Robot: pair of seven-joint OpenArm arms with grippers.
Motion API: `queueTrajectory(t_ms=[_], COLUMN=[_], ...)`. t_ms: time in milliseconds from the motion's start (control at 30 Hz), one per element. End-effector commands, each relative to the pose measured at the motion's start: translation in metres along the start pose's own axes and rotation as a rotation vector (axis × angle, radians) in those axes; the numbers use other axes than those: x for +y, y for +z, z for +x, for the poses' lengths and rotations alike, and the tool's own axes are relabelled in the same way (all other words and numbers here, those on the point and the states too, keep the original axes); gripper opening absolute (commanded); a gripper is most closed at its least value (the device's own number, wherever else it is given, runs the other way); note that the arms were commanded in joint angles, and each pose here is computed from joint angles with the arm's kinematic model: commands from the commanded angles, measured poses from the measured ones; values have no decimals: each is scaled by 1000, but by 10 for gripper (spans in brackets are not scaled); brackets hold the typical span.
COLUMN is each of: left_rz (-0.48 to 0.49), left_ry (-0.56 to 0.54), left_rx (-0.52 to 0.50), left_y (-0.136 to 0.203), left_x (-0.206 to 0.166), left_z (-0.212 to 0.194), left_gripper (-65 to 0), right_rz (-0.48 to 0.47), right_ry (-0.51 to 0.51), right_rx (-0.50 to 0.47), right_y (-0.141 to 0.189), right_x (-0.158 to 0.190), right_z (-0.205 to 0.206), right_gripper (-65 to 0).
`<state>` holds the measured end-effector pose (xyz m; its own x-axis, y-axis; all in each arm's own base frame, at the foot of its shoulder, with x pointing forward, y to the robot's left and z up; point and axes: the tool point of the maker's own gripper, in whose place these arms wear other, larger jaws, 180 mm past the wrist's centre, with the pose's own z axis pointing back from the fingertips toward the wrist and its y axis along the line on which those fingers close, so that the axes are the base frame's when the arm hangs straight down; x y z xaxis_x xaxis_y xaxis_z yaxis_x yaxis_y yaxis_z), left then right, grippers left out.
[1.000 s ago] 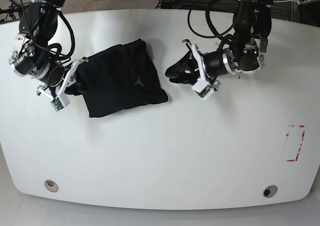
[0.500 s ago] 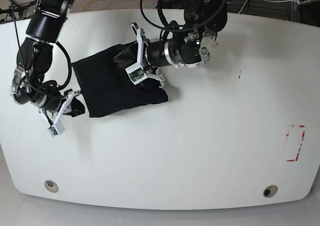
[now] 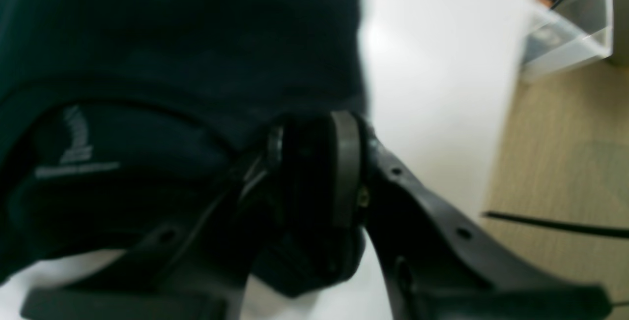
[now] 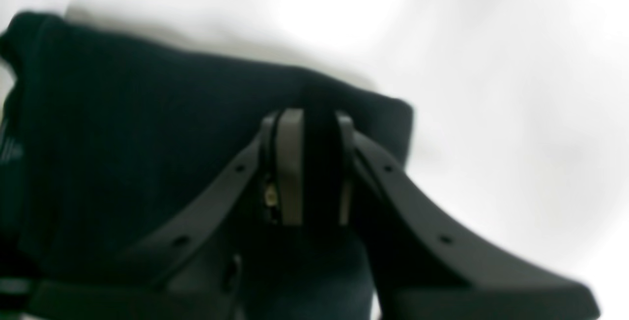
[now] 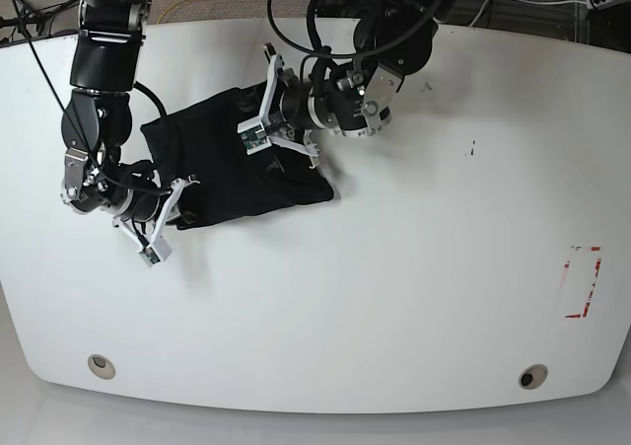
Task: Fold the T-shirt properly
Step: 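Hold the bundle with both grippers and square it into a rectangle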
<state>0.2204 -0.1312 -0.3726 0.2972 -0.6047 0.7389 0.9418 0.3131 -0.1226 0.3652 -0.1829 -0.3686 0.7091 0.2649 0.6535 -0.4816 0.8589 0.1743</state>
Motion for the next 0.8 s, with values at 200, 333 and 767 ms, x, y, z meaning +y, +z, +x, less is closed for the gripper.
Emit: queueTrajectory(t_ms=[200,333,767], left_rz=[60,99,236], left_ry=[-37,-53,-109], left_rx=[59,113,202], left_y=[8,18,62], left_x=[56,83,159], left_z=[-21,-34,-46], left_gripper=[-542,-542,-542], right_rz=[-34,-30,33], right_ry=[26,43,125], right_rx=[1,16,35], right_y=[15,18,26], right_x=[-10,-2,66], right_z=[-9,-21,-51], right_gripper=[-563,-563,-563])
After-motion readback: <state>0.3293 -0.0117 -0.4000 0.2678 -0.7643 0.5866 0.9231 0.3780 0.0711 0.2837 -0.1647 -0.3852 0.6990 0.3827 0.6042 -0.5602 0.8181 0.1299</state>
